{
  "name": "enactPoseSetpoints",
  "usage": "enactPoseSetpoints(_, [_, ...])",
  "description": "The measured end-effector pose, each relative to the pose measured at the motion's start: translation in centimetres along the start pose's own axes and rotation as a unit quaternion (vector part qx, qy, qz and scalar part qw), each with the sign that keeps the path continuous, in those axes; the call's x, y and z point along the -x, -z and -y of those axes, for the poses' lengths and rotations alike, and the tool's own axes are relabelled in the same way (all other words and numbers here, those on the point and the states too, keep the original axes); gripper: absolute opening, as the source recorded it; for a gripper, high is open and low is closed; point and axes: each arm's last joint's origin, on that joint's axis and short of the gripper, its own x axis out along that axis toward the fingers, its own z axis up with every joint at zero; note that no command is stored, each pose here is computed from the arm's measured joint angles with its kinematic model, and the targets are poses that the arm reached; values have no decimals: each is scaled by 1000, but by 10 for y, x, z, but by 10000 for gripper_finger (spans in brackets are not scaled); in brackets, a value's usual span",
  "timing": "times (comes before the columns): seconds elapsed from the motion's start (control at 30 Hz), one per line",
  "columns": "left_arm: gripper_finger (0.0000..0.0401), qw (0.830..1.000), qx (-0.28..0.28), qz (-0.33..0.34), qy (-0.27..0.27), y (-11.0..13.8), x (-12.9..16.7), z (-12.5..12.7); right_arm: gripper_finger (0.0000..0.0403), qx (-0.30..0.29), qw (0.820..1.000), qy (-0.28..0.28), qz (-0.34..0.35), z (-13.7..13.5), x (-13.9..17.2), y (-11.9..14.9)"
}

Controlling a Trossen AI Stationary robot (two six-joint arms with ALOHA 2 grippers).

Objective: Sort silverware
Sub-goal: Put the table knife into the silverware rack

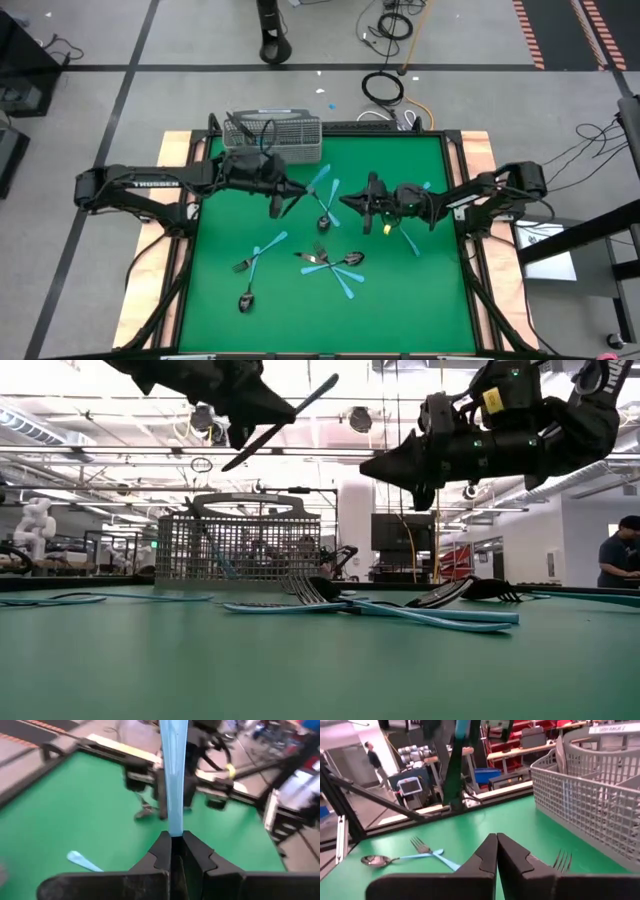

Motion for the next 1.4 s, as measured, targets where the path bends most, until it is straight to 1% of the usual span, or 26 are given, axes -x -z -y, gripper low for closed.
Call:
enactPoseSetpoints(0.1, [20,998,11,-13,-53,2,9,-6,0,2,1000,0,-19,-2,0,4])
enactPoseSetpoints(0.17, [20,993,11,-50,-108,7,23,-12,0,1,1000,0,-20,-2,0,5])
enactPoseSetpoints(0.2, [20,987,3,-70,-143,9,32,-14,0,1,1000,0,-20,-2,0,4])
enactPoseSetpoints(0.27, [20,969,-25,-107,-220,5,51,-17,0,1,1000,0,-20,-2,0,4])
enactPoseSetpoints(0.33, [20,944,-60,-147,-288,-5,67,-18,0,2,1000,0,-20,-2,0,4])
enactPoseSetpoints(0.4, [20,922,-86,-178,-332,-19,77,-19,0,2,1000,1,-17,-2,0,4])
enactPoseSetpoints(0.47, [20,899,-116,-222,-358,-30,79,-23,0,1,1000,1,-14,-2,0,3])
enactPoseSetpoints(0.5, [20,884,-132,-250,-372,-34,78,-26,0,1,1000,0,-12,-2,0,3])
enactPoseSetpoints(0.53, [20,864,-152,-284,-386,-37,76,-30,0,1,1000,0,-12,-2,0,3])
enactPoseSetpoints(0.57, [20,839,-174,-325,-401,-38,74,-35,0,1,1000,0,-13,-2,0,3])
enactPoseSetpoints(0.6, [20,811,-196,-366,-412,-37,71,-40,0,1,1000,0,-13,-2,0,3])
enactPoseSetpoints(0.67, [20,747,-241,-453,-424,-33,64,-51,0,1,1000,0,-13,-2,0,3])
enactPoseSetpoints(0.73, [20,682,-283,-525,-424,-26,54,-61,0,1,1000,1,-13,-2,0,3])
enactPoseSetpoints(0.8, [20,622,-320,-577,-421,-19,45,-70,0,3,1000,1,-14,-2,0,3])
enactPoseSetpoints(0.83, [20,598,-334,-595,-420,-17,41,-74,0,6,1000,1,-15,-2,0,3])
enactPoseSetpoints(0.87, [20,580,-345,-607,-420,-15,36,-77,0,9,1000,1,-16,-1,0,4])
enactPoseSetpoints(0.97, [20,545,-373,-633,-404,-10,23,-84,0,17,1000,3,-23,-1,0,5])
enactPoseSetpoints(1.0, [20,530,-385,-644,-395,-8,19,-86,0,20,999,5,-24,-1,0,5])
enactPoseSetpoints(1.1, [20,468,-426,-681,-368,-1,7,-93,0,28,999,5,-25,-1,0,5])
enactPoseSetpoints(1.13, [20,450,-437,-694,-355,2,3,-95,0,29,999,5,-26,-1,0,5])
enactPoseSetpoints(1.17, [20,435,-445,-704,-342,5,0,-97,0,29,999,5,-27,-1,0,6])
enactPoseSetpoints(1.2, [20,424,-452,-714,-327,8,-4,-99,0,31,999,5,-28,-1,0,6])
enactPoseSetpoints(1.23, [20,415,-456,-721,-316,11,-8,-102,0,31,999,6,-30,-1,0,6])
enactPoseSetpoints(1.37, [20,392,-466,-740,-286,23,-23,-109,0,32,998,9,-43,0,0,9])
enactPoseSetpoints(1.4, [20,389,-466,-743,-281,25,-26,-111,0,33,998,9,-47,0,0,9])
